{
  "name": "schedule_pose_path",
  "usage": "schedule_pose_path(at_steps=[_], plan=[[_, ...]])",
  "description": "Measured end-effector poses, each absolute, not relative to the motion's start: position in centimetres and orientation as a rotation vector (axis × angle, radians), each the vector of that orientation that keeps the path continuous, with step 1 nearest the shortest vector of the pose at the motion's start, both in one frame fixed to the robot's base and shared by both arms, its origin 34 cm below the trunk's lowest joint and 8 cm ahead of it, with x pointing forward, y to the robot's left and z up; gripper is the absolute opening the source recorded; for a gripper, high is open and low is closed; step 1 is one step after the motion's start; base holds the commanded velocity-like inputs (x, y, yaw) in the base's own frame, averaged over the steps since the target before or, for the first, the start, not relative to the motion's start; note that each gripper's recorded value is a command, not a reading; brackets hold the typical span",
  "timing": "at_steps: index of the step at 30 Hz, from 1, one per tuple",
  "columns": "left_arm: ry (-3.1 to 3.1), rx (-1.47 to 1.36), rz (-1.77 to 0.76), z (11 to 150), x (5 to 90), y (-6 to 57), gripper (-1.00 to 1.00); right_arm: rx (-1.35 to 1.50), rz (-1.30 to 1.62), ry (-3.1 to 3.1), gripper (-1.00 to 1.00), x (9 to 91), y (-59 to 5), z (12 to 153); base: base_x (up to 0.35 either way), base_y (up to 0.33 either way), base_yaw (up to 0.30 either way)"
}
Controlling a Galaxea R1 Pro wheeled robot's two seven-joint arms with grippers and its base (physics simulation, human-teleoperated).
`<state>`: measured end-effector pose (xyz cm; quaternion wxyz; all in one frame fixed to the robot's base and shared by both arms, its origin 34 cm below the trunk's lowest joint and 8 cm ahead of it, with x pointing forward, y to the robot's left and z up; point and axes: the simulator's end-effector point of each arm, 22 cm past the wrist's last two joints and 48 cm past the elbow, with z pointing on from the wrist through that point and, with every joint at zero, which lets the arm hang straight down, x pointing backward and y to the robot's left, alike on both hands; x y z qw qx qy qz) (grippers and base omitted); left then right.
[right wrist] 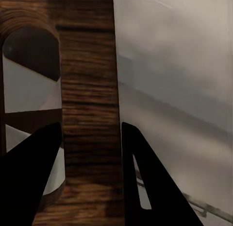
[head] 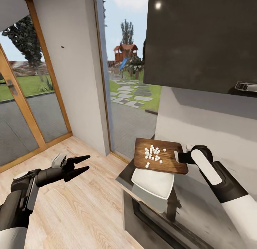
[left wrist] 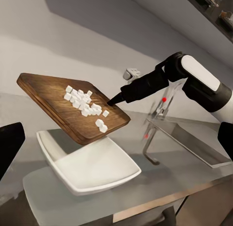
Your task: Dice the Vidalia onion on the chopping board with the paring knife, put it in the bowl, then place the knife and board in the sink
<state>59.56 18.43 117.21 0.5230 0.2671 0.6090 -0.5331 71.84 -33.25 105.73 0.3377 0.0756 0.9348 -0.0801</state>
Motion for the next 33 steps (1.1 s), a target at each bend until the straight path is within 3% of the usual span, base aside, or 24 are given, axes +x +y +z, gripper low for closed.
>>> schedule_pose_path(at_steps=[33], plan=[[1.458,0.639,-1.277,117.21,59.56,18.41,1.0,0.2,-0.217,2.435,-1.0,71.82,-33.41,105.76,0.0,0.0,-0.059]])
